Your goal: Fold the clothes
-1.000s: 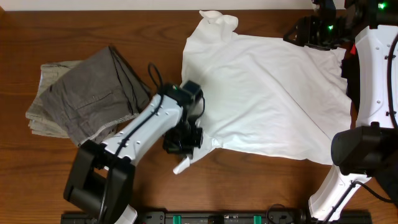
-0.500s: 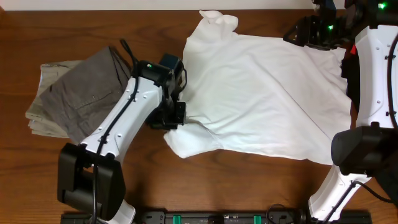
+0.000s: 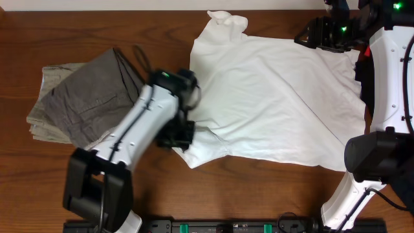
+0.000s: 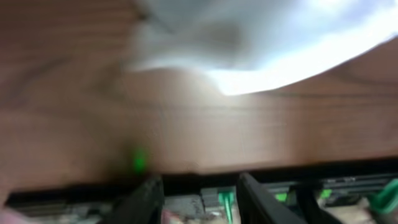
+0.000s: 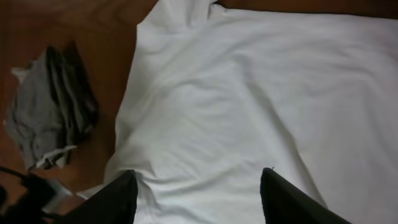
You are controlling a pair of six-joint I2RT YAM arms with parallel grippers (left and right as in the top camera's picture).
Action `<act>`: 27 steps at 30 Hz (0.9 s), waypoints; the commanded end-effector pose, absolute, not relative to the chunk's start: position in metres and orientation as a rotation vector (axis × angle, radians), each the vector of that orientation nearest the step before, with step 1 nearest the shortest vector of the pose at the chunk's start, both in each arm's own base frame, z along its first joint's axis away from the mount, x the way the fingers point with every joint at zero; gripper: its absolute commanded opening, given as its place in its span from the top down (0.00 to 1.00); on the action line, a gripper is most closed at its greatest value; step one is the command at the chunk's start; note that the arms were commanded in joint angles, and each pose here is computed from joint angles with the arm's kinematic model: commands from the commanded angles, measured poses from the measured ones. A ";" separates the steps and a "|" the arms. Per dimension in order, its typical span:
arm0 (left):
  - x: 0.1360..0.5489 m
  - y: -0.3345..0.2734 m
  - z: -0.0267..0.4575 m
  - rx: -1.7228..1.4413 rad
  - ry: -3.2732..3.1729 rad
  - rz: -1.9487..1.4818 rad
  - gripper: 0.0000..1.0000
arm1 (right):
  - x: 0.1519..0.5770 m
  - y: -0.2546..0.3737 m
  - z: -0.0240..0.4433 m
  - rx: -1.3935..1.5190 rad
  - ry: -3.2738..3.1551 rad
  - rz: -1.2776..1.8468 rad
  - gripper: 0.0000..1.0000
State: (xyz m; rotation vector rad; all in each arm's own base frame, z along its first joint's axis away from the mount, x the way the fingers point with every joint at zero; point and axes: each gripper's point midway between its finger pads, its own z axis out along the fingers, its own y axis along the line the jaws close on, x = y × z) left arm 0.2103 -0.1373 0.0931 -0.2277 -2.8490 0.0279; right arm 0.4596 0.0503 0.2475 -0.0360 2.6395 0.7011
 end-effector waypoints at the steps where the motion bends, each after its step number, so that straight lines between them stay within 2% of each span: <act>1: 0.192 -0.157 0.071 -0.372 -2.854 -0.016 0.59 | 0.460 0.048 0.241 -0.058 2.658 0.657 0.37; 8: 0.206 -0.166 0.022 -0.481 -3.037 -0.161 0.59 | 0.460 0.048 0.241 -0.057 2.660 0.654 0.36; 14: 0.204 -0.164 0.000 -0.486 -3.071 -0.131 0.48 | 0.460 0.048 0.241 -0.057 2.660 0.655 0.36; 17: 0.203 -0.164 -0.002 -0.487 -3.070 -0.124 0.48 | 0.460 0.048 0.241 -0.057 2.660 0.654 0.36; 19: 0.201 -0.165 -0.002 -0.491 -3.060 -0.112 0.62 | 0.460 0.048 0.241 -0.057 2.660 0.654 0.36; 21: 0.197 -0.165 0.000 -0.486 -3.039 -0.109 0.88 | 0.460 0.048 0.241 -0.057 2.660 0.654 0.36; 22: 0.194 -0.165 0.004 -0.482 -3.019 -0.104 0.94 | 0.460 0.048 0.241 -0.056 2.660 0.655 0.36; 27: 0.181 -0.175 0.048 -0.451 -2.901 -0.053 0.94 | 0.460 0.048 0.240 -0.055 2.662 0.655 0.36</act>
